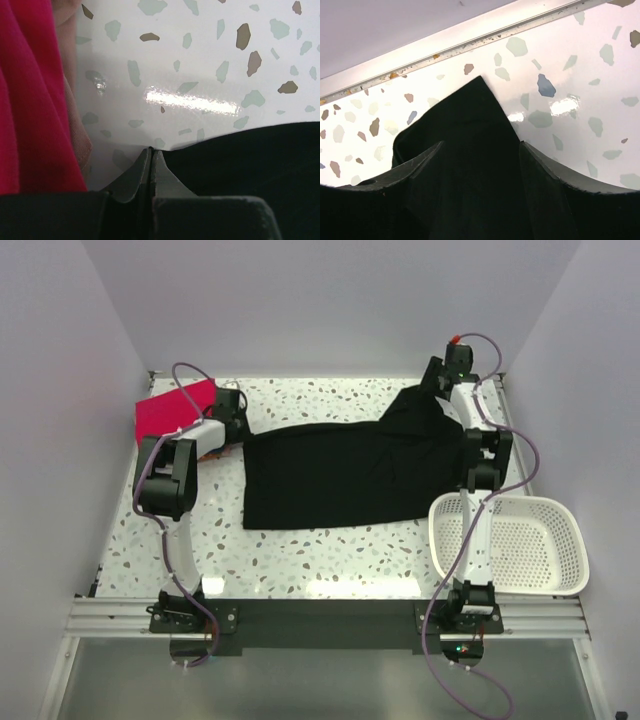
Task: Fold and stack the t-shirts
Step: Fold the tshirt
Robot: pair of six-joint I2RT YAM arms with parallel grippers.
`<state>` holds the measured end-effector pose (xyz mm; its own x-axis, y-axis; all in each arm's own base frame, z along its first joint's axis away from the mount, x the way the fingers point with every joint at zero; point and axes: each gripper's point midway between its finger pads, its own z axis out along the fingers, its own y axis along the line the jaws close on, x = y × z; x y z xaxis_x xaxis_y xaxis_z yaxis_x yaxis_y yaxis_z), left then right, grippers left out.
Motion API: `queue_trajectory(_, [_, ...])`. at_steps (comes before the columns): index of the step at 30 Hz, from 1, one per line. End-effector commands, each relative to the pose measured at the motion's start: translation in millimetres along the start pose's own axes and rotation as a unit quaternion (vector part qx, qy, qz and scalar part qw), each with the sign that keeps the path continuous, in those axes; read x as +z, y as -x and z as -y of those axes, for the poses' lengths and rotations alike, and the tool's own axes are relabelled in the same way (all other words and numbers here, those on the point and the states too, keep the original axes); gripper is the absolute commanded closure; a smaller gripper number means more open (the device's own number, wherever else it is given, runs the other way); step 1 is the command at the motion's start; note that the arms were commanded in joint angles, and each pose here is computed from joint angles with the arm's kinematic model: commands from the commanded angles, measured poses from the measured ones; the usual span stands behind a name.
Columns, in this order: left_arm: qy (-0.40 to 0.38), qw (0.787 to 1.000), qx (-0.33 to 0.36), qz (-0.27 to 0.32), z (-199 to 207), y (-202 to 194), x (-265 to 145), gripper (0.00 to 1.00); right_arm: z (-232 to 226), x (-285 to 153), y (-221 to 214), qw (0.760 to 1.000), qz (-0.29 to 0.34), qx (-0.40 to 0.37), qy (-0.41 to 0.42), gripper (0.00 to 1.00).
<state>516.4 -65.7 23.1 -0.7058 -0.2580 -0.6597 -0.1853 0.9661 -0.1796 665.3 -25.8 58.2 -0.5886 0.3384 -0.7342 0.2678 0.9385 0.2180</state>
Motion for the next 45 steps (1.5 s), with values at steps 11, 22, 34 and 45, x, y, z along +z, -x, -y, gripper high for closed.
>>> queue_trajectory(11, [-0.004,1.0,0.016,0.008,4.3,14.2,-11.5,1.0,-7.8,21.5,5.7,1.0,0.022,-0.002,0.018,0.39])
queue_trajectory(22, [-0.006,1.0,0.018,0.006,5.8,13.2,-9.3,1.0,5.7,39.1,-34.9,1.0,-0.026,-0.007,-0.002,0.65])
queue_trajectory(34, [0.0,0.999,0.019,0.025,8.6,33.9,-2.6,1.0,-18.8,11.7,11.6,0.998,0.04,0.026,0.033,1.0])
queue_trajectory(45, [-0.019,0.995,0.021,0.096,26.2,93.0,-22.6,1.0,-61.2,-84.2,115.5,0.977,0.168,0.054,0.116,1.0])
